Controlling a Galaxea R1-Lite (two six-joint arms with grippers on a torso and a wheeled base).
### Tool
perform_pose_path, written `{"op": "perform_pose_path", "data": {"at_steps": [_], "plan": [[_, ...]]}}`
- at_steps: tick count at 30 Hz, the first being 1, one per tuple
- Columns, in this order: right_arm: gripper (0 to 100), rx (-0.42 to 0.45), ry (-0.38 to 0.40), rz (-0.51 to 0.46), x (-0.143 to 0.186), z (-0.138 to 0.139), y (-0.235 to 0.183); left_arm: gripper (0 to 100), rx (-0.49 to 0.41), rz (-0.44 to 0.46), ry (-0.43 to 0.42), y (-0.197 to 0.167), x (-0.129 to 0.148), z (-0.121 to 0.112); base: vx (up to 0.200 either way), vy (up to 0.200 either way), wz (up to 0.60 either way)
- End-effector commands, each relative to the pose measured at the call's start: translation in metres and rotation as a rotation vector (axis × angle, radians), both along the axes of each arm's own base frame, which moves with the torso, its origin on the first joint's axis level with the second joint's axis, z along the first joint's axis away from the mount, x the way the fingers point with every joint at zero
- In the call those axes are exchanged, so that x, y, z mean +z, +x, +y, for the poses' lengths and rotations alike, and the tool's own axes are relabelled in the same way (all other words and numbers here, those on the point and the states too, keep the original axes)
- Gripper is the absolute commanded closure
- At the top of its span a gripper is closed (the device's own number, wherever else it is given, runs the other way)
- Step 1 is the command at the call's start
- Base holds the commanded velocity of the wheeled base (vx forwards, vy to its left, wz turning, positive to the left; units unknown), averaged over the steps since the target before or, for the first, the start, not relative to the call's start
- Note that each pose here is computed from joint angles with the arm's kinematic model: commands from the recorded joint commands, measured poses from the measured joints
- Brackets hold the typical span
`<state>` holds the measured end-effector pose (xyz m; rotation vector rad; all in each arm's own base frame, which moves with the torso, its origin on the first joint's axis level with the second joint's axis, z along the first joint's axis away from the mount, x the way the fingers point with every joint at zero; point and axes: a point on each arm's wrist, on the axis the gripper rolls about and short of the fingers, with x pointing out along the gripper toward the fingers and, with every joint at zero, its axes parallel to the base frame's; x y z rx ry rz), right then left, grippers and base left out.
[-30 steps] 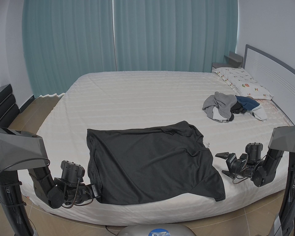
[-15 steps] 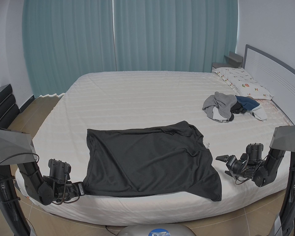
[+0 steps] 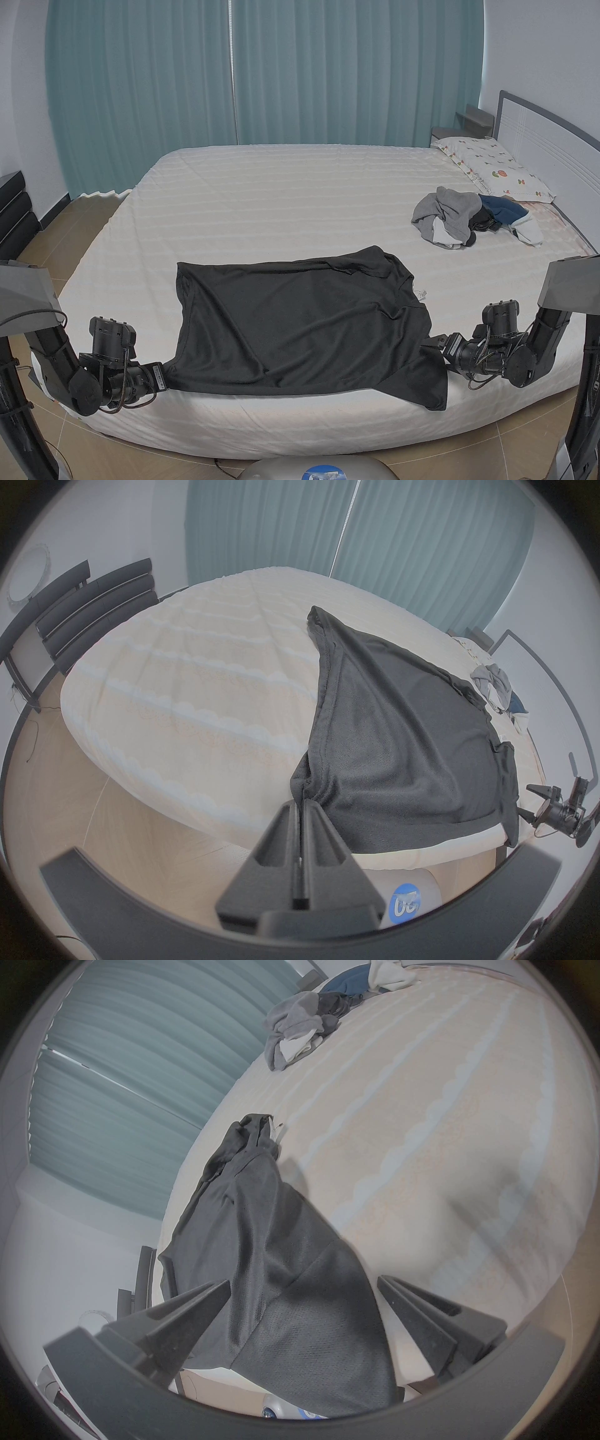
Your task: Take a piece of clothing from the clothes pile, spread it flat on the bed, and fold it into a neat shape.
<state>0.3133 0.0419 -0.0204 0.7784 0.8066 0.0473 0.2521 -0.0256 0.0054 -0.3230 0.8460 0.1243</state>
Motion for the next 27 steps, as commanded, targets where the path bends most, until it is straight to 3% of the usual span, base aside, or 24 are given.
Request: {"op": "perform_pose_path", "data": {"at_steps": [1,7,8,15,27], "plan": [[0,0.015,-0.002,0.011,-0.007,0.006,0.004,100,0.003,-0.007,-0.002,0.000,0.002,0.001,0.000,0.000,0.00],[0,0.023,-0.018,0.002,-0.013,0.005,0.013,100,0.011,-0.005,-0.002,0.002,0.000,0.003,0.000,0.000,0.00],[100,0.025,-0.028,0.000,-0.013,0.004,0.013,100,0.012,-0.008,-0.002,0.003,0.001,0.003,0.000,0.000,0.00],[100,0.026,-0.044,-0.023,-0.011,0.001,0.019,100,0.017,-0.011,-0.004,0.004,0.000,0.004,0.000,0.000,0.00],[100,-0.015,-0.053,-0.149,0.007,-0.002,0.050,100,0.047,-0.052,-0.034,0.012,0.006,0.003,0.000,0.000,0.00]]}}
